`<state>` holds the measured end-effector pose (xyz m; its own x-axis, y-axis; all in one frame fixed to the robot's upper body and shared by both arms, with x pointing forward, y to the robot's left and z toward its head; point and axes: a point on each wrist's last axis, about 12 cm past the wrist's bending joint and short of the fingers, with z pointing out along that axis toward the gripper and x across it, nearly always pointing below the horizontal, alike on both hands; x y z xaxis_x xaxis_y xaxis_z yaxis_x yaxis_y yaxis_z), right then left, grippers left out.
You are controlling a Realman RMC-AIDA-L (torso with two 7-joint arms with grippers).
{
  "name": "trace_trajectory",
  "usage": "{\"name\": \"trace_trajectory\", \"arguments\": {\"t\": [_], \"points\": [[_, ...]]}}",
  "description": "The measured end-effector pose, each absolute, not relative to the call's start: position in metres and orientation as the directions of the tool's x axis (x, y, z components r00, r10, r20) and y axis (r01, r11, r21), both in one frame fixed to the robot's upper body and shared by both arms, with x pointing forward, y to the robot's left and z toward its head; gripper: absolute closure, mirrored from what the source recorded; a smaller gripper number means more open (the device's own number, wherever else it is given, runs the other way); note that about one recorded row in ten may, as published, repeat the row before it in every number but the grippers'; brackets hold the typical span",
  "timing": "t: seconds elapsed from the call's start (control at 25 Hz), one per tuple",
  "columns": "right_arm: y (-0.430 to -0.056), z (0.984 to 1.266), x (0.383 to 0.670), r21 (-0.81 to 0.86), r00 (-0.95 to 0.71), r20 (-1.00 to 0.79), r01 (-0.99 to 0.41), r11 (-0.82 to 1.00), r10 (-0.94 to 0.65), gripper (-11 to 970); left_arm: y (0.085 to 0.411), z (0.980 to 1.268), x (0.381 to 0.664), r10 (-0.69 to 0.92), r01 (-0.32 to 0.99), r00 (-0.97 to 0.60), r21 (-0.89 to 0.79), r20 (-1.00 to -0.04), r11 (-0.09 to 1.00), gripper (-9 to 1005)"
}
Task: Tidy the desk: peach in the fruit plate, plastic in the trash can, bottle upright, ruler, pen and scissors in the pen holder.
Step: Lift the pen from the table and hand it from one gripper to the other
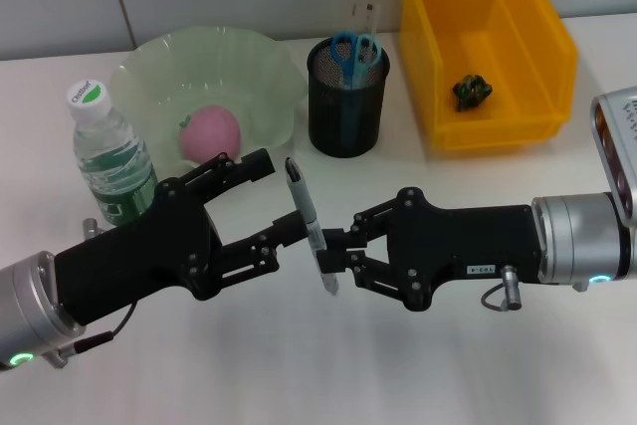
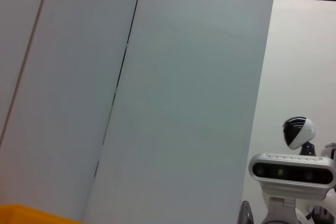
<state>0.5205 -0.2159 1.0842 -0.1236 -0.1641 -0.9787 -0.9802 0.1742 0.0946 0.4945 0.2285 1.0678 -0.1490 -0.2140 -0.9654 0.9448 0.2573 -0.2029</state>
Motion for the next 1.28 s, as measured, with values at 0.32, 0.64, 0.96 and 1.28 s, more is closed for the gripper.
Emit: {"name": "trace_trajectory", "arguments": {"t": [0.32, 0.64, 0.96, 1.28], "points": [[-0.216, 1.083, 0.520, 0.098, -0.127, -0.977, -0.980, 0.172, -0.169, 792, 0.222, 1.067, 0.496, -0.187, 0.954, -0.159, -0.200, -0.969, 0.225, 183], [-0.218, 1.080, 0.518, 0.105, -0.137, -0.976, -0.978, 0.179, -0.172, 786, 0.219, 1.066, 0.497, -0.178, 0.953, -0.162, -0.200, -0.971, 0.226, 184], [-0.219, 1.079, 0.518, 0.104, -0.136, -0.975, -0.978, 0.180, -0.176, 780, 0.217, 1.066, 0.497, -0.178, 0.955, -0.166, -0.203, -0.970, 0.218, 243], [-0.219, 1.079, 0.518, 0.102, -0.134, -0.975, -0.979, 0.178, -0.177, 774, 0.212, 1.065, 0.499, -0.163, 0.957, -0.174, -0.206, -0.971, 0.205, 334]]}}
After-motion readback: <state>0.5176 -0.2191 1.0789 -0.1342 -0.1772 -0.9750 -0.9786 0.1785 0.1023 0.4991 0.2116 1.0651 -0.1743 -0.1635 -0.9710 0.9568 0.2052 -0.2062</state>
